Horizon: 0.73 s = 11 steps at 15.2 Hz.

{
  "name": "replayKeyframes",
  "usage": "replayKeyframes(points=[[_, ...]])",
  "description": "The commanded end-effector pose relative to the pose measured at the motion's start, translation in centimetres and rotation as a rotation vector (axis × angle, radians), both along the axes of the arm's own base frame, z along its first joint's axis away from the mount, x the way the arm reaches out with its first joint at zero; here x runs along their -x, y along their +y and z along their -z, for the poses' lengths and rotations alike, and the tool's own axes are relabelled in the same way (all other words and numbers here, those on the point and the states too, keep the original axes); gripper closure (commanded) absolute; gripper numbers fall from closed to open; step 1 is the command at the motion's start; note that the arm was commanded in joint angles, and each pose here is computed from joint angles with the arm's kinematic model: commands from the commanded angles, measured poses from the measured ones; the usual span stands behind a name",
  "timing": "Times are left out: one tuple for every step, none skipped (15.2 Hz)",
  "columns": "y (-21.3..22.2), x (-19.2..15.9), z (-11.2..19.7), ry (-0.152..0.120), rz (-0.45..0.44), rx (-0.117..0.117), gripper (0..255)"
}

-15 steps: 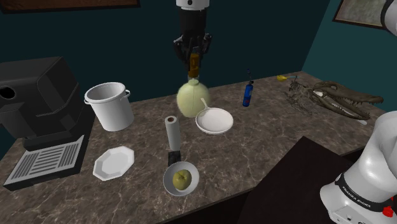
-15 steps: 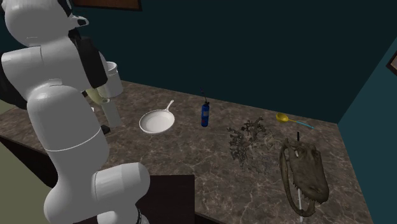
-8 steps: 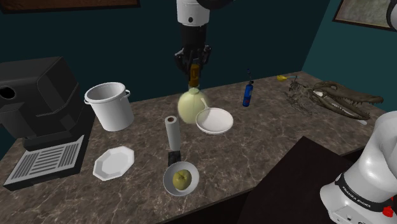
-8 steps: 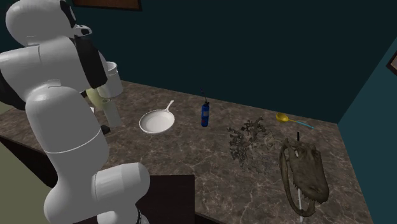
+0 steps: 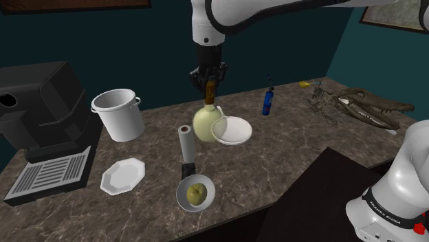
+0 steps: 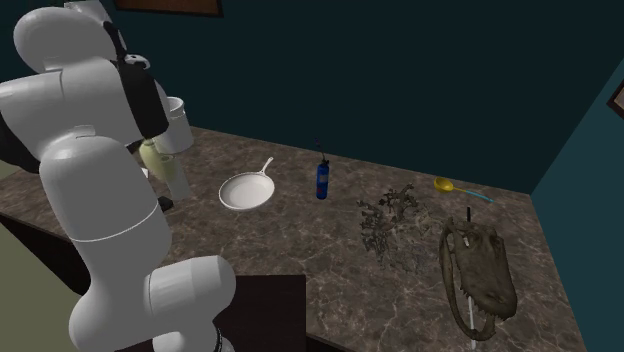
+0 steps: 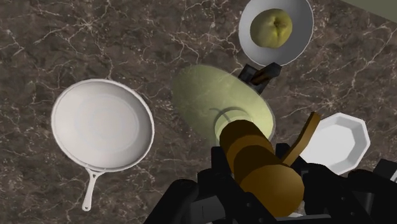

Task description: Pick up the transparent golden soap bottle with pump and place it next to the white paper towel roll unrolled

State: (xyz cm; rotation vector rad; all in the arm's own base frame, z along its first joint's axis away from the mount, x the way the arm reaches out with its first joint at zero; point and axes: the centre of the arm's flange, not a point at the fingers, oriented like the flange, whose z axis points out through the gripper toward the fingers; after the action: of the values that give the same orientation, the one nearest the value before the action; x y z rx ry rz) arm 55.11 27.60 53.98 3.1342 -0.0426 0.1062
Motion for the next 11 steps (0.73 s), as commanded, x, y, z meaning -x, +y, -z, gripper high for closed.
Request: replayKeyframes(points=[[-0.1,0.2,1.1,-0.001,0.0,0.0,255],[-0.1,0.2,1.6,-0.001,0.0,0.0,255],[-0.1,0.2,2.1,-0.001,0.0,0.0,255],[-0.1,0.2,2.7,-0.001,0.0,0.0,255],[-0.1,0.2,3.2,-0.001,0.0,0.0,255],[-0.1,0.2,3.7,-0.001,0.0,0.0,255],[-0.1,0.2,4.2,-0.001,0.0,0.0,255],[-0.1,0.2,4.8,-0.001,0.0,0.0,255],[-0.1,0.2,5.3,-0.001,0.0,0.0,255],[-0.1,0.2,5.8,-0.001,0.0,0.0,255],[-0.1,0.2,6.4,-0.001,0.0,0.0,255]])
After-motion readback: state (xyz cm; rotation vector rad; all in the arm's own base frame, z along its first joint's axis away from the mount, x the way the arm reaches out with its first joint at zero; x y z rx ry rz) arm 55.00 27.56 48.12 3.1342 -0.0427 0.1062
